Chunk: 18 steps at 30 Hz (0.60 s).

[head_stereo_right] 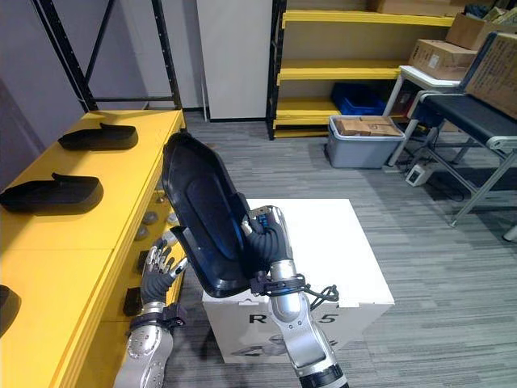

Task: Walk over and take plastic housings, then place them on the shelf

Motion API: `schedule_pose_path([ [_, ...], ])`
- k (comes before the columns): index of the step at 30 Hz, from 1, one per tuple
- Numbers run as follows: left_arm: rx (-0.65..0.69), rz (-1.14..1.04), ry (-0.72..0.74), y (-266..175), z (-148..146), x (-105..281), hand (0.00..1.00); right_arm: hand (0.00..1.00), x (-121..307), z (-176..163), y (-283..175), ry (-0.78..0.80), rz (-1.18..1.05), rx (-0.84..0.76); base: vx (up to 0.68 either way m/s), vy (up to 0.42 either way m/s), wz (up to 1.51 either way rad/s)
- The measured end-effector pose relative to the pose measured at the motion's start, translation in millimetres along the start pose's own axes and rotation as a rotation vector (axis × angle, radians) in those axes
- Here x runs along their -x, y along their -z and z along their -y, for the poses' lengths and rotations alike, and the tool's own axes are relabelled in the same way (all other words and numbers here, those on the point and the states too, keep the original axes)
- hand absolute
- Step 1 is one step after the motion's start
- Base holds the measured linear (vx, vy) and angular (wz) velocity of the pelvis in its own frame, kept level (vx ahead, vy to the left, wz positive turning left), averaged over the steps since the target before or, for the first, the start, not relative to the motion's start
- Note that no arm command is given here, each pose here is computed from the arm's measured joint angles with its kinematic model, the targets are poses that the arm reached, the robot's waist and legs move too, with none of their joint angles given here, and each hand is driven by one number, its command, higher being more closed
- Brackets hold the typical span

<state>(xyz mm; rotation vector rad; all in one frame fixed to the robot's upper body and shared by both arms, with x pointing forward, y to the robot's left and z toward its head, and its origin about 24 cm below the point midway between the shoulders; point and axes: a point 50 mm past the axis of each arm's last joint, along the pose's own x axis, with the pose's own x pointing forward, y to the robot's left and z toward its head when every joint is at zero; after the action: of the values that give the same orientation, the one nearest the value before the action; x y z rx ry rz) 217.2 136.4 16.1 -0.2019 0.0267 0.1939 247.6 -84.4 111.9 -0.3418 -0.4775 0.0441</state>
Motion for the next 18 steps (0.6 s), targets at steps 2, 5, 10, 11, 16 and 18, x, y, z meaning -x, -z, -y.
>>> schedule_pose_path([
  [2,-0.01,0.001,0.013,-0.2,-0.6,-0.2,0.0,1.0,0.1,0.1,0.2,0.0,-0.001,-0.004,0.0,0.0,0.0],
  [5,-0.029,-0.002,0.035,0.3,-0.2,0.3,0.0,1.0,0.2,0.9,0.7,-0.001,-0.003,-0.007,0.0,0.0,0.0],
  [10,-0.044,-0.014,0.06,1.4,1.3,0.4,0.0,1.0,2.5,3.8,4.0,-0.009,-0.013,0.001,0.0,0.0,0.0],
  [11,-0.046,-0.015,0.062,1.3,1.5,0.2,0.0,1.0,3.1,4.3,4.8,-0.011,-0.015,0.005,0.0,0.0,0.0],
  [16,-0.07,-0.01,0.117,0.3,9.8,-0.6,0.0,1.0,14.7,9.7,16.7,-0.043,-0.057,0.065,0.0,0.0,0.0],
  [18,-0.079,-0.011,0.124,0.4,11.2,-0.8,0.0,1.0,15.6,10.1,18.7,-0.043,-0.064,0.072,0.0,0.0,0.0],
])
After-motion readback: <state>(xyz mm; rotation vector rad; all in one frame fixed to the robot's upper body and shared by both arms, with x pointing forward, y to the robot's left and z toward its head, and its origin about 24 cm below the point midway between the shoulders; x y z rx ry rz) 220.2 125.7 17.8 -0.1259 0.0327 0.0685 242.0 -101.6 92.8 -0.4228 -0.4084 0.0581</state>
